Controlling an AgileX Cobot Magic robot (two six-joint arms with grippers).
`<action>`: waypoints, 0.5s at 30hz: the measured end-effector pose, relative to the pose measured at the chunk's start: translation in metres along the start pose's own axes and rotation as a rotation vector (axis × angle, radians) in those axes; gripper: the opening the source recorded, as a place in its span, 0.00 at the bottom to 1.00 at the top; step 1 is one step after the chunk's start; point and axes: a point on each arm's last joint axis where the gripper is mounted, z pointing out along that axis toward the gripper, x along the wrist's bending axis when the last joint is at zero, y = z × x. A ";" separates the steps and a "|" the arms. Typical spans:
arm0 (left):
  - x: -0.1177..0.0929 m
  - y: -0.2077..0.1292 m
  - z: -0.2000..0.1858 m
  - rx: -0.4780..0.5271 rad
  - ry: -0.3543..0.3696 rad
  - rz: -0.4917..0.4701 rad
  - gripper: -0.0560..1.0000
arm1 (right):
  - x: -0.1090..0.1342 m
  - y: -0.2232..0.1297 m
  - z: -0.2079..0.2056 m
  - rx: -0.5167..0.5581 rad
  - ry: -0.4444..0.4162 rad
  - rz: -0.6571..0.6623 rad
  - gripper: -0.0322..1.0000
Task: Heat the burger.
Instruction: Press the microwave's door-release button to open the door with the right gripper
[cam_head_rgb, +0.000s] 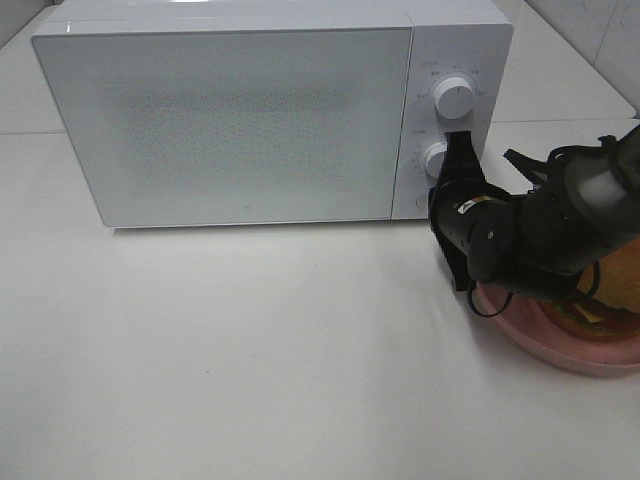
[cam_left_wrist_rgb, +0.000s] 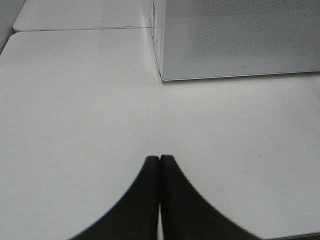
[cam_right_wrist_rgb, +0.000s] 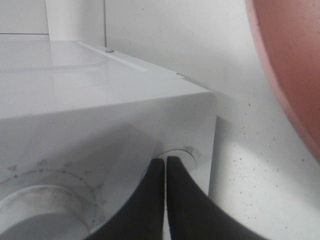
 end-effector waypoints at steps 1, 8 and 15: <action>0.000 0.000 0.000 0.000 0.000 0.000 0.05 | 0.000 0.000 0.000 0.000 0.000 0.000 0.03; 0.000 0.000 0.000 0.000 0.000 0.000 0.05 | 0.001 0.000 0.001 -0.003 -0.001 0.007 0.03; 0.000 0.000 0.000 0.000 0.000 0.000 0.05 | 0.004 -0.005 0.007 0.011 -0.010 -0.006 0.03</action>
